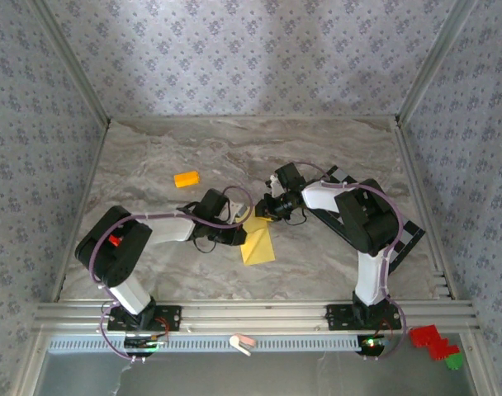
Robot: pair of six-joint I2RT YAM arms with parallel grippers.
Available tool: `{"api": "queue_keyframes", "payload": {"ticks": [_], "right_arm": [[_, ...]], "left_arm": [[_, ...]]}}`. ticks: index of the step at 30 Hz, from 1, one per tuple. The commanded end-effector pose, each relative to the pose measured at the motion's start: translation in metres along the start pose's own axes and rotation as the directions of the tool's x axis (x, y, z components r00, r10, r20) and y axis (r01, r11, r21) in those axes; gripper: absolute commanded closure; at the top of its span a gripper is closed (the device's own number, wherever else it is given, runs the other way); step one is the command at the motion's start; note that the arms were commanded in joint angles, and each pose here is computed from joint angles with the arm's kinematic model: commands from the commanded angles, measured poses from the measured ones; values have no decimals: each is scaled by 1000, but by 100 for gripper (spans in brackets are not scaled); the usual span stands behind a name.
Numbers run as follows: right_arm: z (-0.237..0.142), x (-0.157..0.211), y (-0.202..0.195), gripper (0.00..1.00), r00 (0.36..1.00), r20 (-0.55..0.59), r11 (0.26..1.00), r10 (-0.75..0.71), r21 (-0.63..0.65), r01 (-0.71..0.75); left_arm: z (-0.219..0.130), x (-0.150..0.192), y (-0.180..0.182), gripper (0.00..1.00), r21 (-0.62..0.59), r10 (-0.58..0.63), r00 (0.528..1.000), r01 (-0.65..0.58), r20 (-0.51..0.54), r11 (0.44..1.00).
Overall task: Fold a paper plane with a square sheet of paper (pick it up from the middle)
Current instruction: Fold the triangle a second time at the center of the table.
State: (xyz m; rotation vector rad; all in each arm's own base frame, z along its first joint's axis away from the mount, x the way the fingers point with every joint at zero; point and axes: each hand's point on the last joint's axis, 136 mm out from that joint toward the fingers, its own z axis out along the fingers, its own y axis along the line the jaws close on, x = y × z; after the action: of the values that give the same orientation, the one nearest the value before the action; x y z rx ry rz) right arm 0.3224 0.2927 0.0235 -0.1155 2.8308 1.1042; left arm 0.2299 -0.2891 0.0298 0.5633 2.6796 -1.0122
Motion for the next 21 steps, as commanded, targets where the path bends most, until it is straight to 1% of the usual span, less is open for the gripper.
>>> {"api": "queue_keyframes", "payload": {"ticks": [1,14,21], "right_arm": [[11,17,-20,79,998,-60,997,32,68,-28],[12,18,-21,79,998,-63,997,32,69,-27],[13,18,-21,79,997,-67,997,31,71,-26]], "left_arm": [[1,-4,-1,99,13,9,1000,-9,-10,1000],[6,-2,3,99,6,-2,1000,2,-29,1000],[3,-5,-2,99,18,5,1000,-4,-25,1000]]}}
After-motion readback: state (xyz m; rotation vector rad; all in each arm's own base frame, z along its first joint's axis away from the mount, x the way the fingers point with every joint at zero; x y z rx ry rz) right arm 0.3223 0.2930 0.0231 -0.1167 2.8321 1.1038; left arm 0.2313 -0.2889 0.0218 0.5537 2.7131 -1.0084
